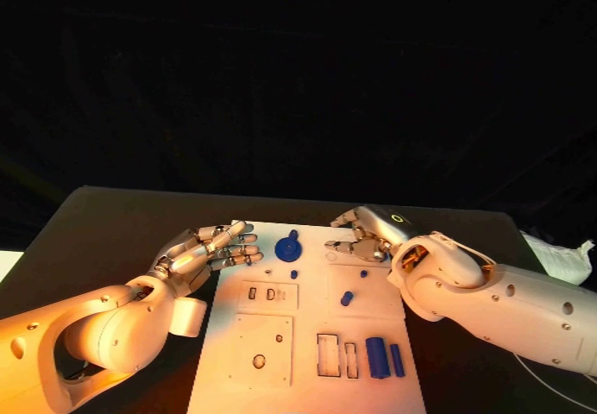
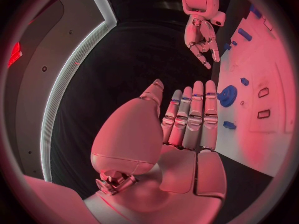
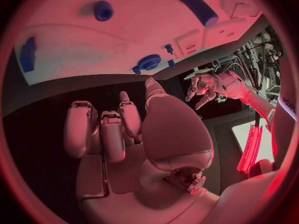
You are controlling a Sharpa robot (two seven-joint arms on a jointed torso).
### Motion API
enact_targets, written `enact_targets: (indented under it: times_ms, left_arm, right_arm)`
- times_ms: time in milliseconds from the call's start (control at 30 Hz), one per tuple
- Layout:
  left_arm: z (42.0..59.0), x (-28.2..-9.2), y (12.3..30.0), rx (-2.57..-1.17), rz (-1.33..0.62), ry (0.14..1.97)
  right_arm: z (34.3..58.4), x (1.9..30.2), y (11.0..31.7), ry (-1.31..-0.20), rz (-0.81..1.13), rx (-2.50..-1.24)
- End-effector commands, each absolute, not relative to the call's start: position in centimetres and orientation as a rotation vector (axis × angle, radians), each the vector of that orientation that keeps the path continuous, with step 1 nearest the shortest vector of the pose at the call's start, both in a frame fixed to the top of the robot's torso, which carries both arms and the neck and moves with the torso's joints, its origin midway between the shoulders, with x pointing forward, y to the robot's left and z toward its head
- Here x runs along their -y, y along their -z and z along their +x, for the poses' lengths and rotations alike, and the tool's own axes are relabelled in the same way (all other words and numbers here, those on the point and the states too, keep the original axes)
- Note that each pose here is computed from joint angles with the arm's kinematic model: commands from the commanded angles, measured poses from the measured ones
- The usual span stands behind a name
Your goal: Assemble the parts on the task board
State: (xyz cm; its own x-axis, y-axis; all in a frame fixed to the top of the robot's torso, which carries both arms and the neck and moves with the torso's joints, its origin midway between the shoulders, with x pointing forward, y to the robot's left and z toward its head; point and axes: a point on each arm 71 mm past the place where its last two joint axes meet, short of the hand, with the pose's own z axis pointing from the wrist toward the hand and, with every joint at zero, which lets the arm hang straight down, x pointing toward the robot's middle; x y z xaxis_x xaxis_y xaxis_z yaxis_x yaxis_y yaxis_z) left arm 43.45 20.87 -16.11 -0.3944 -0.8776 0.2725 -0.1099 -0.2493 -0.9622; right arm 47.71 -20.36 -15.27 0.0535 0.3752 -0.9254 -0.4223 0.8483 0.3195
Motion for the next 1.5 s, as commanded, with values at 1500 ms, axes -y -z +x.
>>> enact_targets:
  times_ms: [1500]
  left_arm:
    - [43.9,-20.3,16.7,-1.426,-1.235,1.729]
  right_arm:
    - [49.3,30.0,21.2,-0.696,0.060,-1.550]
